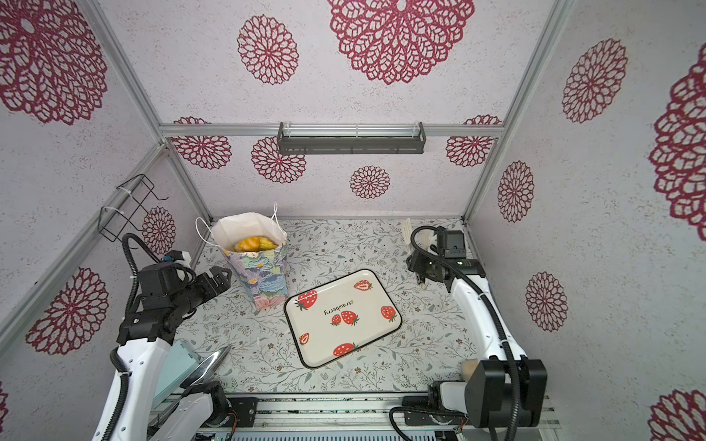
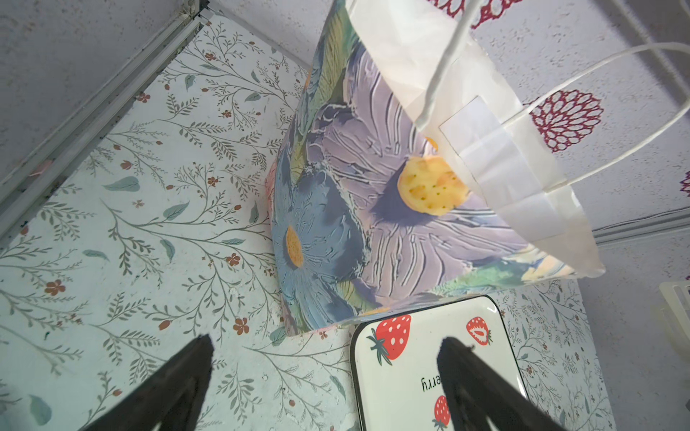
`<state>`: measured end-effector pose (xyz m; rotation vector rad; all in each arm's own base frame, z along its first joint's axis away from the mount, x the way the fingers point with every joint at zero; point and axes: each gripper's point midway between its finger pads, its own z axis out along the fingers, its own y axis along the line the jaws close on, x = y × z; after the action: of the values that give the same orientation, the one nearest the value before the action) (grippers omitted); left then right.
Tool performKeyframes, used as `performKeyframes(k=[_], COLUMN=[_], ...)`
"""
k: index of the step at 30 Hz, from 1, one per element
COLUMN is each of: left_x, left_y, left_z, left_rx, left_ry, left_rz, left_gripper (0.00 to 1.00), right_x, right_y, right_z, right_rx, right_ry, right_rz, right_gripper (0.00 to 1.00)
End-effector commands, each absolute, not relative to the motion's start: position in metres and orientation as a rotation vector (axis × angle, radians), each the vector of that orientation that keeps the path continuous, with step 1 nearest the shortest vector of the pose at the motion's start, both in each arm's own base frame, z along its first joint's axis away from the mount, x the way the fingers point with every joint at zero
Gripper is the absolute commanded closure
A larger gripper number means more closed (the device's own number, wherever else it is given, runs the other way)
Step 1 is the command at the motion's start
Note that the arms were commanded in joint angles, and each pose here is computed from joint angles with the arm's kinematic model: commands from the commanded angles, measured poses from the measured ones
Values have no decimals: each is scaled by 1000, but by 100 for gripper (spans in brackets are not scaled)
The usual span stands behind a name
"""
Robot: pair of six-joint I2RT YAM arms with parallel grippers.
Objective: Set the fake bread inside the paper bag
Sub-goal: 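Set the bag down with the left gripper while right lowers the tongs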
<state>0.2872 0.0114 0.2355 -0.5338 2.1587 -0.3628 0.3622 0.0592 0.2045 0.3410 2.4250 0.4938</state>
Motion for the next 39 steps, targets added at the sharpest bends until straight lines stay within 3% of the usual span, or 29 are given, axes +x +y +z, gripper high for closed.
performKeyframes(k=[1,19,39], left_x=[282,271,271], left_y=[15,12,6], left_z=[232,202,198], left_rx=[-580,-656,-643], left_ry=[2138,2181,2173], left_rz=[-336,-349,-385], left_gripper=[3,3,3], right_x=[376,394,406], right_y=[47,22,21], right_z=[205,119,59], right_rx=[381,421,401], right_ry=[2386,2582,2738], right_rz=[429,184,93], right_gripper=[48,47,46])
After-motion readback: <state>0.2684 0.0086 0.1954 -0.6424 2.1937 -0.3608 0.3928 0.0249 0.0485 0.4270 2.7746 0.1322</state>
